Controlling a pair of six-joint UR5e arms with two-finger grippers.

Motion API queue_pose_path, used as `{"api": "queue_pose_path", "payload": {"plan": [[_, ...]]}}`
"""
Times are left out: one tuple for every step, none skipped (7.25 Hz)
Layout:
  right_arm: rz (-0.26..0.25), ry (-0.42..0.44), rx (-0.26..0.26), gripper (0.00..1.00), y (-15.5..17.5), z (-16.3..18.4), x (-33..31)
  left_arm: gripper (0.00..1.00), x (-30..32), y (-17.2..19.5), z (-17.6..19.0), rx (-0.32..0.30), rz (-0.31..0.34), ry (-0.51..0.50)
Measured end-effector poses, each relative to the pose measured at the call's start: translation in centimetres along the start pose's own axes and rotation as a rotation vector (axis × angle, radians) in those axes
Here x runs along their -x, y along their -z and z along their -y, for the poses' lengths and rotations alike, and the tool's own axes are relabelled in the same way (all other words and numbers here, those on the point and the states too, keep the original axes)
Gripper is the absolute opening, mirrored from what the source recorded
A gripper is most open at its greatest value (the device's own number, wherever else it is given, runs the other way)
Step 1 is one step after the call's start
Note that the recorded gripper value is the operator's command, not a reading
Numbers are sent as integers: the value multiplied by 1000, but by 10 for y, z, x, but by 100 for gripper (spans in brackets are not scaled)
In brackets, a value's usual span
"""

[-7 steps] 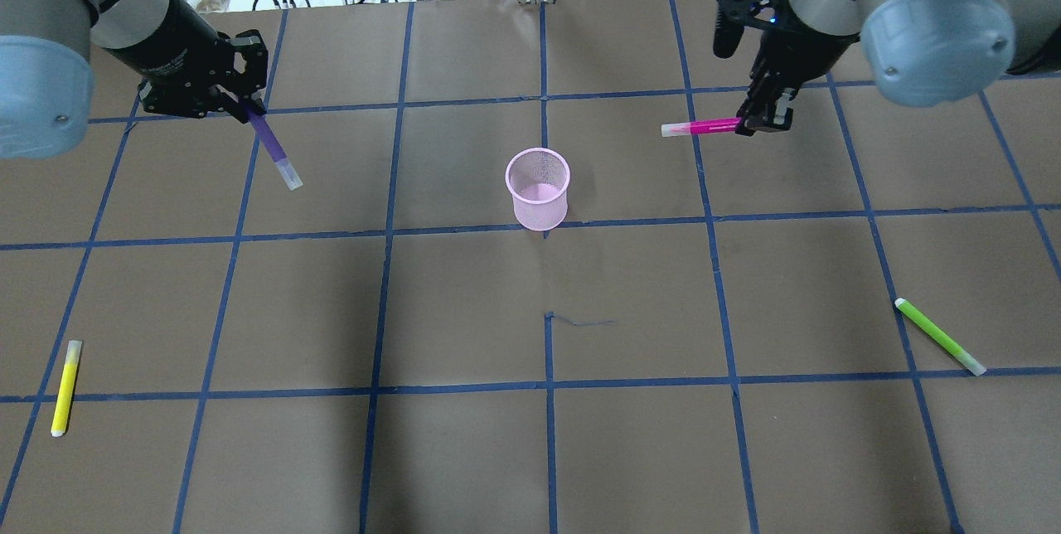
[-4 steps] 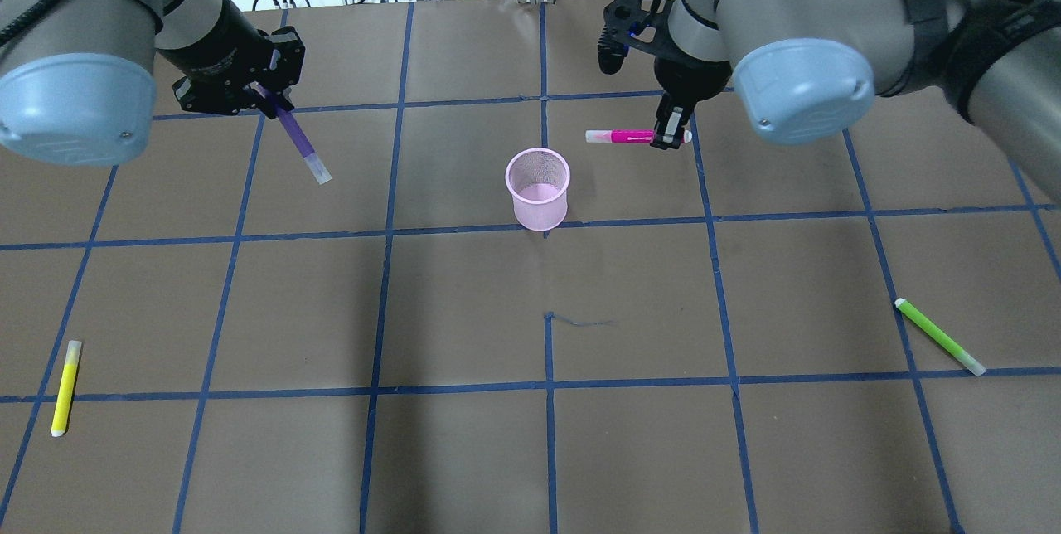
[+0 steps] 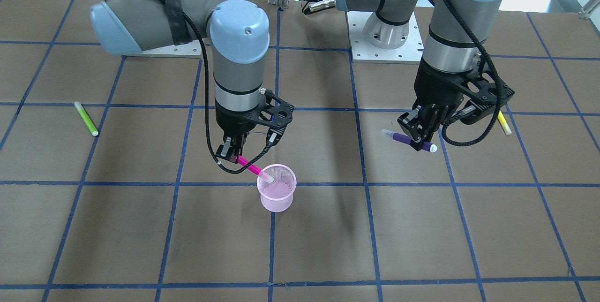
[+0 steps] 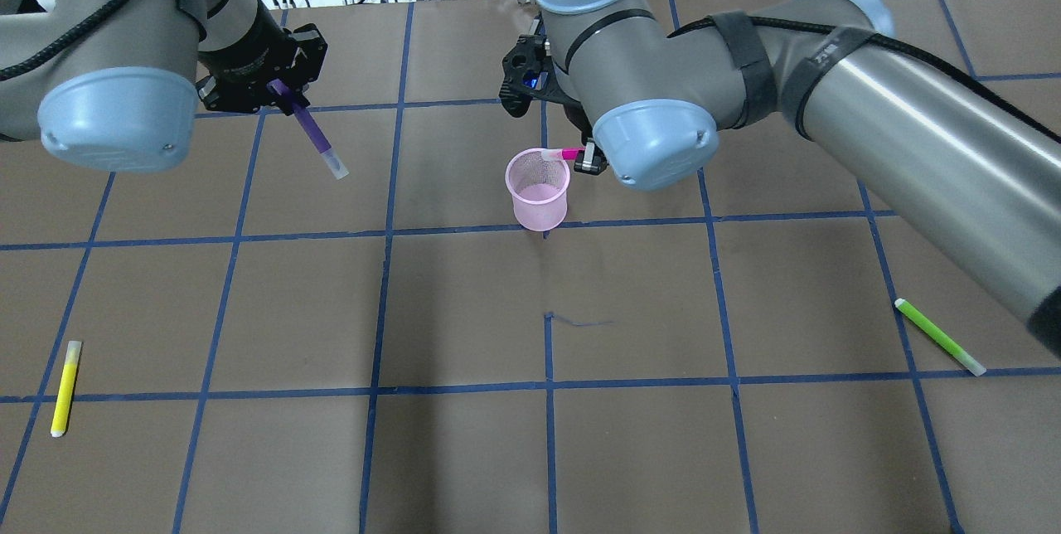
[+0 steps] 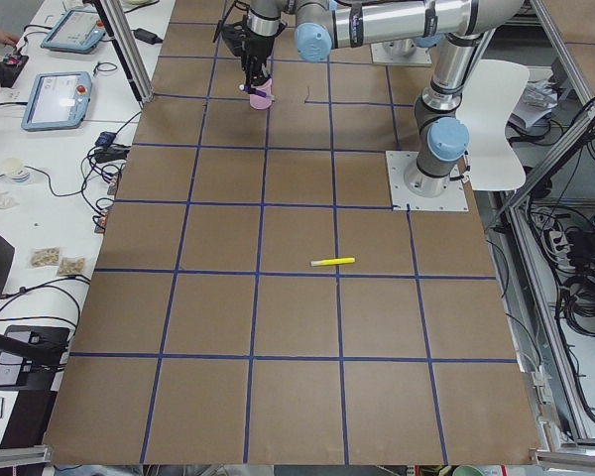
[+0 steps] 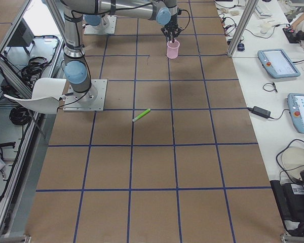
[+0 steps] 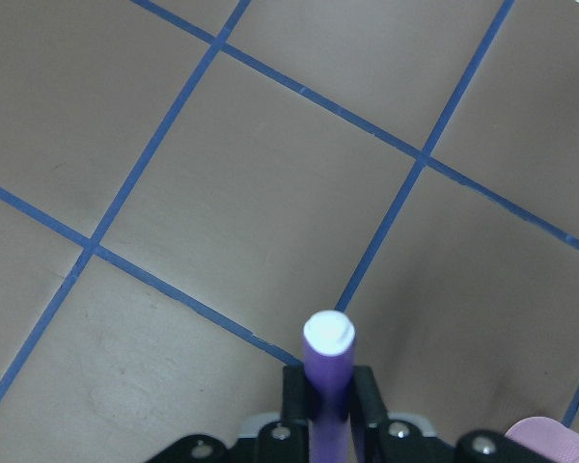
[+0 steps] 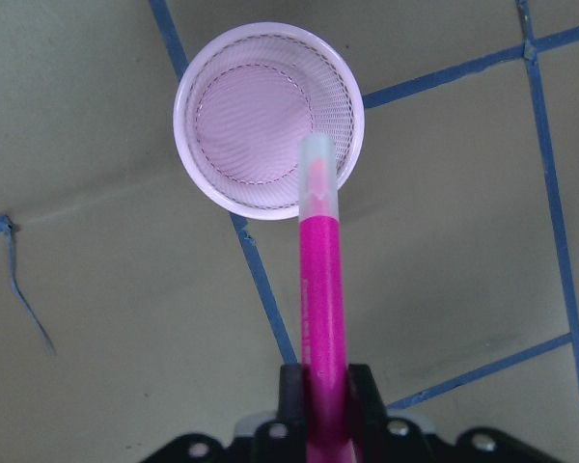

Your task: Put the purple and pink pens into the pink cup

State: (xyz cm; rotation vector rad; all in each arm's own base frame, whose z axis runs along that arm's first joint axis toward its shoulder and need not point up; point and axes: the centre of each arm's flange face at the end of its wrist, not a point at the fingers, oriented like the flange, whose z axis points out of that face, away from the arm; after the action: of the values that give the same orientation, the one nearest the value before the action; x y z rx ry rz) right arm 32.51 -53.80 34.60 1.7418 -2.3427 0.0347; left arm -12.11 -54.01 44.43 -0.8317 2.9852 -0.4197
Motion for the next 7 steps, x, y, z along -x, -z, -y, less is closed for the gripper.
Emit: {"api": "queue_pose_path", "payload": {"plan": [[-28,35,33,0,-7,15,4,0,0,1,0,0,-3,2],[-49,54,37,0,-16,28,7,0,-1,1,-1,0,-5,3],[-53,69,41,0,-31,40,10,0,-1,0,-1,1,-6,4],[-43,83,50,6,-47,49,14,0,-2,-1,-1,2,-6,5],[-31,92,56,64,-59,54,16,0,-2,-1,-1,3,-7,5],[-30,92,54,100,-64,58,17,0,-2,-1,-1,3,-7,5],[-41,84,42,100,-62,59,16,0,-2,-1,-1,3,-8,6]]}}
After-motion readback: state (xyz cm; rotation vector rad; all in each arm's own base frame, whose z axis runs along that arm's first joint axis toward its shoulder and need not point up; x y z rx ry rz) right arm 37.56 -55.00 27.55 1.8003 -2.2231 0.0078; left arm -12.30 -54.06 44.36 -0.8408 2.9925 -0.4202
